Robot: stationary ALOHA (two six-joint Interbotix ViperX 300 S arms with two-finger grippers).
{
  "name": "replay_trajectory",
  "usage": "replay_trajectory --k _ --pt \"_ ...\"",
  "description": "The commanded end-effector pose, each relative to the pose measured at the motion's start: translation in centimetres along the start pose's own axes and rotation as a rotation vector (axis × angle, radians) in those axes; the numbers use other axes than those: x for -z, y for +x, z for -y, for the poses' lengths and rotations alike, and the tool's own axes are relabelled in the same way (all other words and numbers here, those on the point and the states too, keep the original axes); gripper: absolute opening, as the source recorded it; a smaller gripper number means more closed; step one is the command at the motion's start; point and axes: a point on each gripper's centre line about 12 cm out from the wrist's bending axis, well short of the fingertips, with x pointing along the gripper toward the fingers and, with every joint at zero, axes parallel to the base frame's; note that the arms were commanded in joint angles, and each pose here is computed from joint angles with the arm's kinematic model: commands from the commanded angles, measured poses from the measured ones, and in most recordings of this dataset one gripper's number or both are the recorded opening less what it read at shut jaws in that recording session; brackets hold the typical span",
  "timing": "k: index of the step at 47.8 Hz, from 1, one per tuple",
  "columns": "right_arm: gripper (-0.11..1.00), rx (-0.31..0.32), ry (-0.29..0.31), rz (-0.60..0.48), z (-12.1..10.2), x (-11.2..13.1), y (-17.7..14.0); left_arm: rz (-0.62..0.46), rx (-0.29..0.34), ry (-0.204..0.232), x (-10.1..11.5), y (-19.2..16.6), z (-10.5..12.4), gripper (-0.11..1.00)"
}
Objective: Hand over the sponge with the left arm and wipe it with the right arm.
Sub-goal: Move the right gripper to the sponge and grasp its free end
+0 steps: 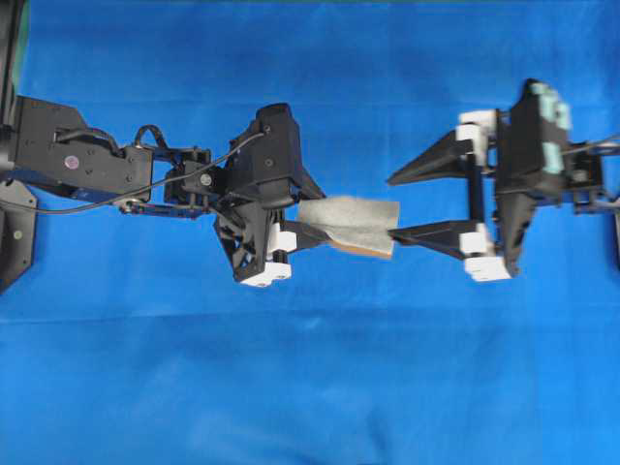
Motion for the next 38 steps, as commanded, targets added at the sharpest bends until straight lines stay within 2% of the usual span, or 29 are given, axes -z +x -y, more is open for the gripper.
replay_trajectory --k 1,26,32,38 --pt "0.73 -0.007 0.007 0.008 -0.4 -1.1 0.9 0.035 0.004 -0.002 -1.2 -0.5 0.1 0.4" --pt "0.73 0.023 0.022 -0.155 0.1 1.0 4.6 0.037 0.004 0.002 -1.2 -0.5 0.1 0.4" --pt "0.73 0.028 0.024 -0.191 0.2 1.6 5.5 0.037 0.001 0.001 -1.2 -0.5 0.0 0.34" --pt "0.73 0.034 0.028 -0.225 0.2 2.0 6.1 0.037 -0.002 0.001 -1.3 -0.6 -0.1 0.34"
